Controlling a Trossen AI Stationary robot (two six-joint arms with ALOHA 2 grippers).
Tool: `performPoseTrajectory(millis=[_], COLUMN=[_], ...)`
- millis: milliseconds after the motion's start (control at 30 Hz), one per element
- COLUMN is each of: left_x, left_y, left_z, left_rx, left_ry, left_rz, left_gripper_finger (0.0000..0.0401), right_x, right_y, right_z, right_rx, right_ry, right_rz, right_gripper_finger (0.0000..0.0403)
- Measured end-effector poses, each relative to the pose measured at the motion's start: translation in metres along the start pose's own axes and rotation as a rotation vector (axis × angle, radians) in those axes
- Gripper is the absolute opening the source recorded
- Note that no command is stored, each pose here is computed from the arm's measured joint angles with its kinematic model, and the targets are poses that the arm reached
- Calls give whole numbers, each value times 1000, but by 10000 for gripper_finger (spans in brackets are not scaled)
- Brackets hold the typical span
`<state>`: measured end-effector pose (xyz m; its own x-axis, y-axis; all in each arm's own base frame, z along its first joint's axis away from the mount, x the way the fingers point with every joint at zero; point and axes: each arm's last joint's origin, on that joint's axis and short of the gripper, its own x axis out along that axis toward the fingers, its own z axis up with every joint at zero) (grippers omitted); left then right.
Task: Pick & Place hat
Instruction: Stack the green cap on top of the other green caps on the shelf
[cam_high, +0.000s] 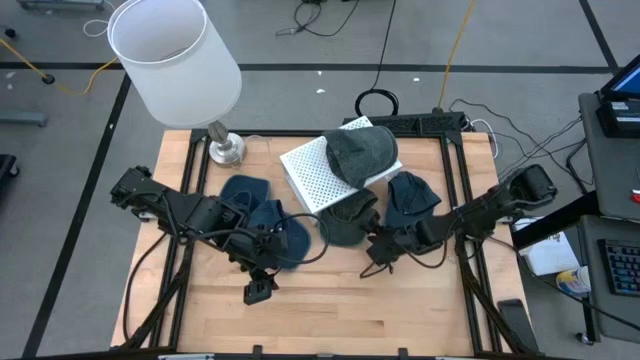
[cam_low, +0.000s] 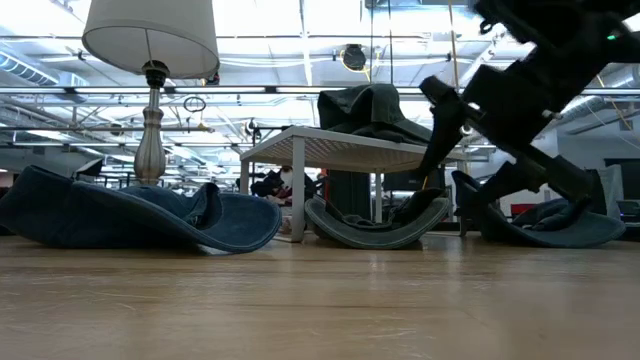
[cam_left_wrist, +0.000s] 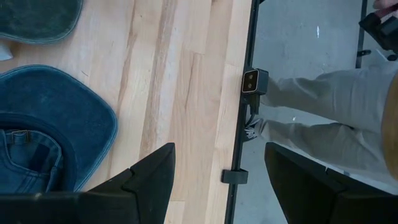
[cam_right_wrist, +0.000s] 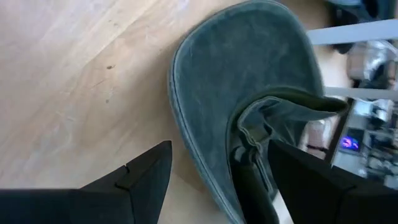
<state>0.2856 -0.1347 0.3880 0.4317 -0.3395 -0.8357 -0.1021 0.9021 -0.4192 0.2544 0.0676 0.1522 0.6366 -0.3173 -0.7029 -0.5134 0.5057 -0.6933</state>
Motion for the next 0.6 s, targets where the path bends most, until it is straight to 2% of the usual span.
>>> performPoseTrajectory(millis=[133,333,467,600], left_x=[0,0,0,0], left_y=[0,0,0,0], left_z=[0,0,0,0], left_rx=[4,5,4,5], left_ry=[0,1,1,5], left_rz=[0,0,0,3], left_gripper_finger=[253,253,253,253], right_x=[8,14,14,13], right_y=[-9,-22,-21,-19], right_z=[-9,-13,-12,-10], right_rx=[-17,-64,-98,-64], right_ry=[-17,-67,-144,-186], right_rz=[43,17,72,113], right_gripper_finger=[258,244,209,153])
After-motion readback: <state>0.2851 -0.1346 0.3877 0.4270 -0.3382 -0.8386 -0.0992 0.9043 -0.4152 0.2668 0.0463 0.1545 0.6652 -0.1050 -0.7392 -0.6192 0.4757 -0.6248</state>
